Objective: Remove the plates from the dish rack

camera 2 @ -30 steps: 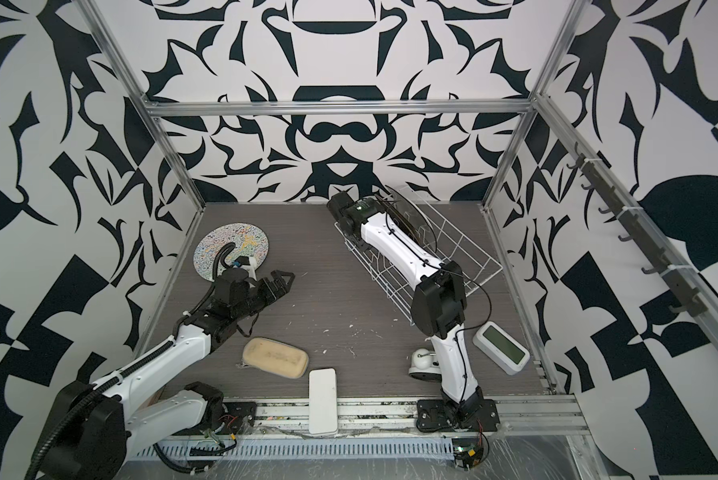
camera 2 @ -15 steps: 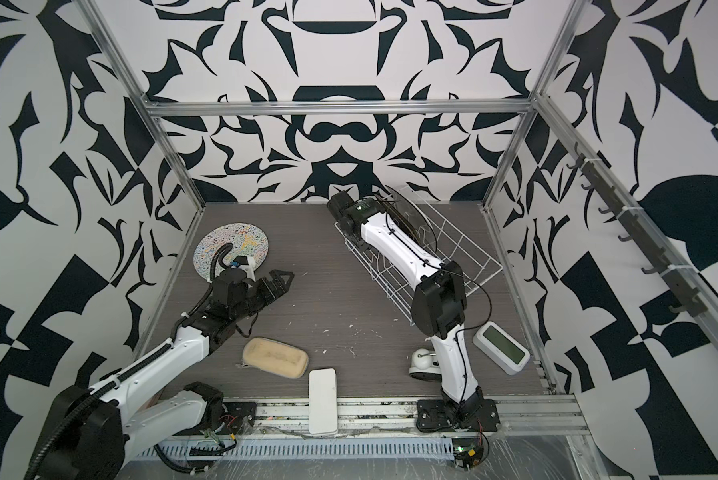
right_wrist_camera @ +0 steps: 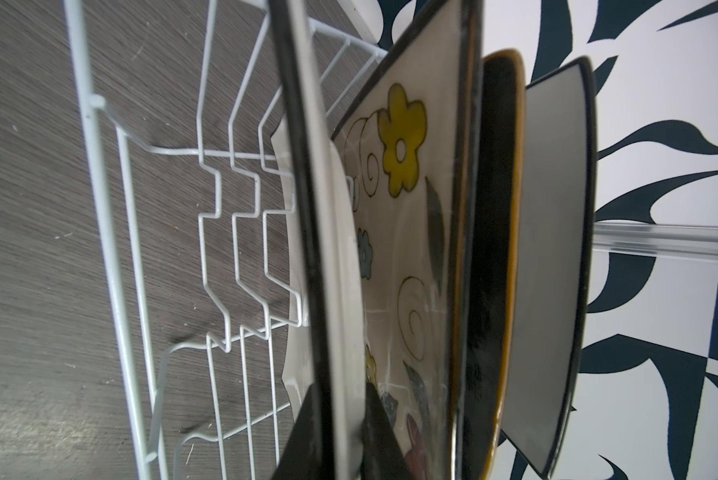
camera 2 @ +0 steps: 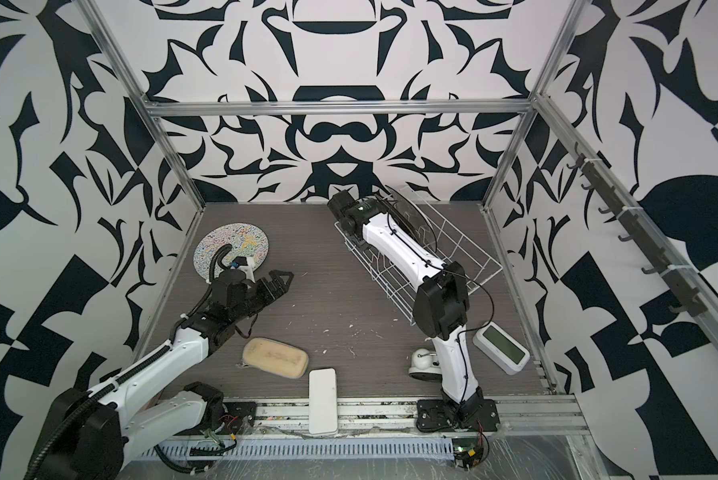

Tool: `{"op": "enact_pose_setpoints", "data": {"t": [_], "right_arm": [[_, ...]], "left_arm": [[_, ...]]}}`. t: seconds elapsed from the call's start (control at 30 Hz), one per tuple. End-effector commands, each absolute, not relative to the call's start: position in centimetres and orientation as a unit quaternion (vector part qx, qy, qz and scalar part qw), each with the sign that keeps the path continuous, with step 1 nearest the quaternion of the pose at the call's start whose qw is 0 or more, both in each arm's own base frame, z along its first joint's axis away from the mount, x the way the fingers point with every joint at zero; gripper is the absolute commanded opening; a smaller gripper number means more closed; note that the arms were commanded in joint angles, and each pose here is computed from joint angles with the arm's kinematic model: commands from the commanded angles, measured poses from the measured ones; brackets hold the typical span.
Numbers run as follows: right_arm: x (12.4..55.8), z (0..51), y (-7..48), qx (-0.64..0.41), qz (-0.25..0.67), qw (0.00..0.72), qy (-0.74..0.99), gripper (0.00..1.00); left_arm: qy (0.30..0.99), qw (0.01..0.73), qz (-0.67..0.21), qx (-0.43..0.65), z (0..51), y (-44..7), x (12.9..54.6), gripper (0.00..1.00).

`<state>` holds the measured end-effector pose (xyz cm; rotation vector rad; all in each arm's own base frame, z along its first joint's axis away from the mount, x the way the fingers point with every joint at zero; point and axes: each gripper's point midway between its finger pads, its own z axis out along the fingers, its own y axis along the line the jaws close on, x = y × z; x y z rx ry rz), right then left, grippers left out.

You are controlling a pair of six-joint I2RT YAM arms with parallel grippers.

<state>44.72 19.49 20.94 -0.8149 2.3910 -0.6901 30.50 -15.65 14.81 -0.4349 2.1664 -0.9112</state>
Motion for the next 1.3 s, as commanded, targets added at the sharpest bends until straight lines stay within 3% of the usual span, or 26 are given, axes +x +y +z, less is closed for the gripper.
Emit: {"op": "enact_pose_setpoints", "data": {"t": [0.0, 1.27], "right_arm": [[44.7, 27.6, 17.3, -0.282, -0.307, 0.320, 0.851, 0.00], [43.8, 32.4, 16.1, -0.211, -0.311, 0.404, 0.834, 0.00]], "left_arm": [[0.842, 0.370, -0.354, -0.172, 14.7, -15.4, 30.2, 1.00], [0.838, 0.374, -0.360, -0.169, 15.9, -15.5, 30.2, 1.00]]}}
